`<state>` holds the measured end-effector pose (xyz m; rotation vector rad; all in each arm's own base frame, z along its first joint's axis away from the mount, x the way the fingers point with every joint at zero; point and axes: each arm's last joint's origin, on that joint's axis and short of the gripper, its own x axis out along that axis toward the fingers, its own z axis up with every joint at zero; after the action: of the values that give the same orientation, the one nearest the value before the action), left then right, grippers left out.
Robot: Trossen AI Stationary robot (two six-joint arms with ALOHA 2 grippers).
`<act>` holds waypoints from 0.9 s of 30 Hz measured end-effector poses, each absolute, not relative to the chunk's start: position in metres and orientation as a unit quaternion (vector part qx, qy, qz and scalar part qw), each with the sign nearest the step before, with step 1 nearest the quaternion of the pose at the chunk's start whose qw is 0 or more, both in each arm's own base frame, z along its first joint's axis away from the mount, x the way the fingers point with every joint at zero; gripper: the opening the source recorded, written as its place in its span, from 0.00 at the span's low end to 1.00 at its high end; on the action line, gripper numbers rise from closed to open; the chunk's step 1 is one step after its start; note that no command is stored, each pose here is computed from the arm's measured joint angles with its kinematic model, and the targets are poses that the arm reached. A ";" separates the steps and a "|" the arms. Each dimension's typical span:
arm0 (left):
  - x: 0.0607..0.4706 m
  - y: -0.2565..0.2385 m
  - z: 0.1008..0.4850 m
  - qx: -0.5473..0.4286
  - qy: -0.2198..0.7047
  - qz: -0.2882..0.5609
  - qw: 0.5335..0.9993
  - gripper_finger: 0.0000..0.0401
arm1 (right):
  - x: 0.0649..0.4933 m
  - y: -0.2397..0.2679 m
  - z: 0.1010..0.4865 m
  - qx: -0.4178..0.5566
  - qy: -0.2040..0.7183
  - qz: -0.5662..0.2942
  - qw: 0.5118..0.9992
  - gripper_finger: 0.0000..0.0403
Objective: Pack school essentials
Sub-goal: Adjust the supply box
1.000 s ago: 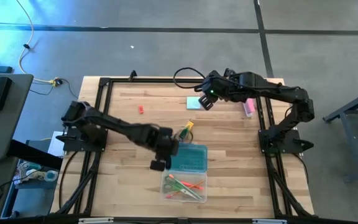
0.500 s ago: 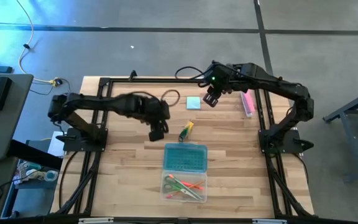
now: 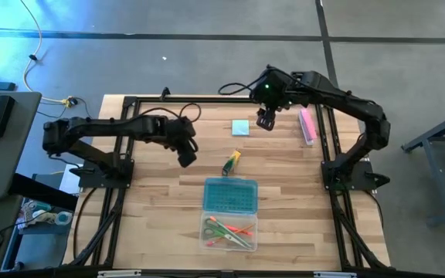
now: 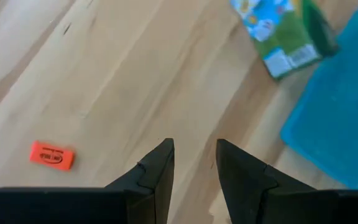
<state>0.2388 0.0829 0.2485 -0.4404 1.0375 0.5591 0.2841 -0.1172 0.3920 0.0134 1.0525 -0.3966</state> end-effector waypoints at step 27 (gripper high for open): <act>0.199 0.163 0.237 -0.197 0.432 0.296 0.828 0.28 | 0.332 -0.163 0.325 0.038 0.554 -0.146 0.819 0.57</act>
<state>0.1992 0.1628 0.2367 -0.4190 0.9180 0.6294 0.3324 -0.1631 0.3251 0.0818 1.1804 -0.3118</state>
